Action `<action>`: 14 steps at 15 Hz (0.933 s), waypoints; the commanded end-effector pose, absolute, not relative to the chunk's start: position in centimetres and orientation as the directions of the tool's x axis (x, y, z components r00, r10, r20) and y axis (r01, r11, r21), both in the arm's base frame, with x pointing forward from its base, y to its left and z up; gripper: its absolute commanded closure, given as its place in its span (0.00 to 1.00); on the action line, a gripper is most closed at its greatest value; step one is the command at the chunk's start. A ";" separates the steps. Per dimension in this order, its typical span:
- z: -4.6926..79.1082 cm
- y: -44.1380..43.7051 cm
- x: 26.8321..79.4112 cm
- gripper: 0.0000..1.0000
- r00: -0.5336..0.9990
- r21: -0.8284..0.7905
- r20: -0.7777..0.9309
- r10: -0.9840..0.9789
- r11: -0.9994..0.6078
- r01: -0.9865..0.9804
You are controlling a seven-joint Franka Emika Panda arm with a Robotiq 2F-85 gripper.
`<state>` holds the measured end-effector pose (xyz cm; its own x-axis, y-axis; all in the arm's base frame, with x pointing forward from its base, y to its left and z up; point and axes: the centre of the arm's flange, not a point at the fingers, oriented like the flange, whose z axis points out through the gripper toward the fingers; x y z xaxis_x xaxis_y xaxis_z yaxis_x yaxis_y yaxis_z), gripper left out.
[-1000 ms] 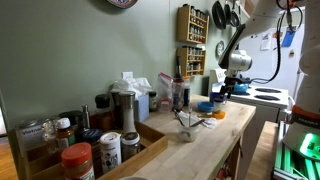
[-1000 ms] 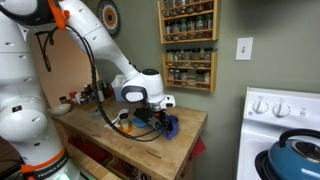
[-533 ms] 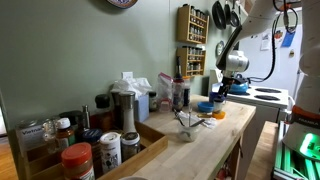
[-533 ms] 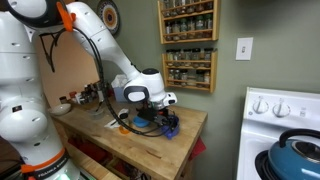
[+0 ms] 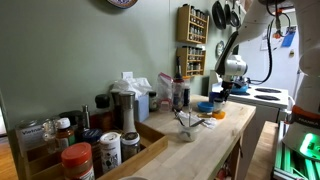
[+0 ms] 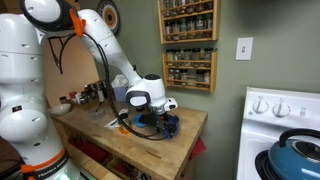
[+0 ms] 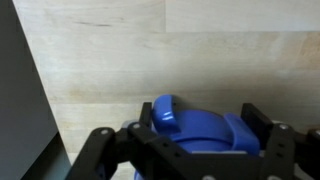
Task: Pick up the blue mugs together and put them in the wooden tray
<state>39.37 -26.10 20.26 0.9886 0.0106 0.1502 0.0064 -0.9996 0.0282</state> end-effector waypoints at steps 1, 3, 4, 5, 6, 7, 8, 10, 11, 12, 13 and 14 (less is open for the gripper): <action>20.3 -26.6 39.7 0.44 0.986 0.059 0.162 0.043 -0.998 0.034; 21.1 -26.3 39.8 0.58 0.984 0.070 0.169 0.062 -0.996 0.051; 21.3 -26.2 39.8 0.66 0.983 0.075 0.167 0.072 -0.995 0.060; 21.4 -26.1 39.8 0.73 0.983 0.077 0.163 0.080 -0.995 0.068; 21.5 -26.0 39.8 0.80 0.984 0.082 0.155 0.088 -0.994 0.076; 21.6 -25.8 39.8 0.88 0.984 0.087 0.148 0.101 -0.992 0.089; 21.7 -25.7 39.7 0.95 0.983 0.091 0.143 0.111 -0.991 0.099; 22.0 -25.6 39.6 0.95 0.982 0.092 0.141 0.126 -0.989 0.114; 22.4 -25.5 39.5 0.95 0.981 0.088 0.142 0.130 -0.989 0.118; 22.9 -25.3 39.4 0.95 0.981 0.068 0.145 0.130 -0.990 0.121; 24.2 -24.8 38.9 0.95 0.978 0.051 0.154 0.139 -0.990 0.132; 25.3 -24.5 38.6 0.95 0.975 0.038 0.161 0.152 -0.988 0.148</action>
<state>40.15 -25.87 21.65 0.9805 0.1312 0.1462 0.1207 -0.9896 0.0786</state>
